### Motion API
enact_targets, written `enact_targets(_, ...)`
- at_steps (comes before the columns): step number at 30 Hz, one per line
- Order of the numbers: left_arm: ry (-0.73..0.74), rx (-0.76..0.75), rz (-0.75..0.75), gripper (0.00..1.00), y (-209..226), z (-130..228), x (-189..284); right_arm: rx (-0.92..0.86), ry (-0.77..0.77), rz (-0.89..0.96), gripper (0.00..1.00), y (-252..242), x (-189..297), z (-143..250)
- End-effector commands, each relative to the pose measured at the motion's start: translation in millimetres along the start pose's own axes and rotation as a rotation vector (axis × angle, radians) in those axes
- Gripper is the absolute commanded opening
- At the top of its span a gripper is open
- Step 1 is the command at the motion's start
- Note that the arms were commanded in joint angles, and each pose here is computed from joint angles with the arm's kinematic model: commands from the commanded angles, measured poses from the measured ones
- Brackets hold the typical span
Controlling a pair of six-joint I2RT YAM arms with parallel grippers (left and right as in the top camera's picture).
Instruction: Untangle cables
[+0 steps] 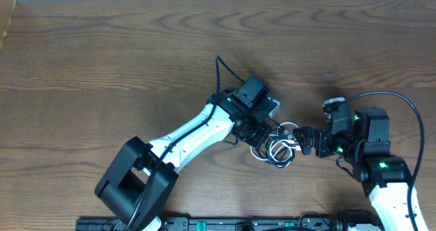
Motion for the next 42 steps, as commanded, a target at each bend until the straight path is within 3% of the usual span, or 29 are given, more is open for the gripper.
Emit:
enact_targets(1, 0.004, -0.022, 0.039, 0.08, -6, 2, 1, -0.032, 0.019, -0.014, 0.99, 1, -3, -2)
enact_targets(6, 0.004, -0.022, 0.052, 0.08, -8, 2, 1, -0.068, 0.101, -0.043, 0.99, 0, -16, 9)
enact_targets(10, 0.004, -0.022, 0.052, 0.36, -8, 2, 1, -0.089, 0.144, -0.037, 0.99, -5, -24, 16)
enact_targets(14, 0.004, -0.022, 0.053, 0.48, -8, 2, 1, -0.102, 0.172, -0.031, 0.99, -7, -28, 20)
enact_targets(22, 0.021, -0.013, 0.053, 0.48, -7, 9, -3, -0.108, 0.183, -0.029, 0.99, -9, -30, 22)
enact_targets(26, 0.033, -0.017, 0.063, 0.30, -13, 13, -7, -0.106, 0.180, -0.028, 0.99, -9, -30, 21)
enact_targets(33, 0.008, -0.084, 0.062, 0.37, -25, 9, -22, -0.107, 0.181, -0.025, 0.99, -9, -30, 21)
enact_targets(38, 0.015, -0.049, -0.118, 0.41, -5, 15, -29, -0.125, 0.181, -0.024, 0.99, -9, -30, 21)
enact_targets(42, 0.011, -0.042, -0.150, 0.43, -1, 15, -30, -0.125, 0.181, -0.024, 0.99, -9, -30, 21)
Point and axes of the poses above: each gripper's point midway between its finger pads, its own x axis back along the fingers, its own y axis along the line the jaws close on, z = x × y, the point moved 2 cm from there along x, back along the fingers, and after that the axes turned 8 degrees about -x, right-handed, at the moved point
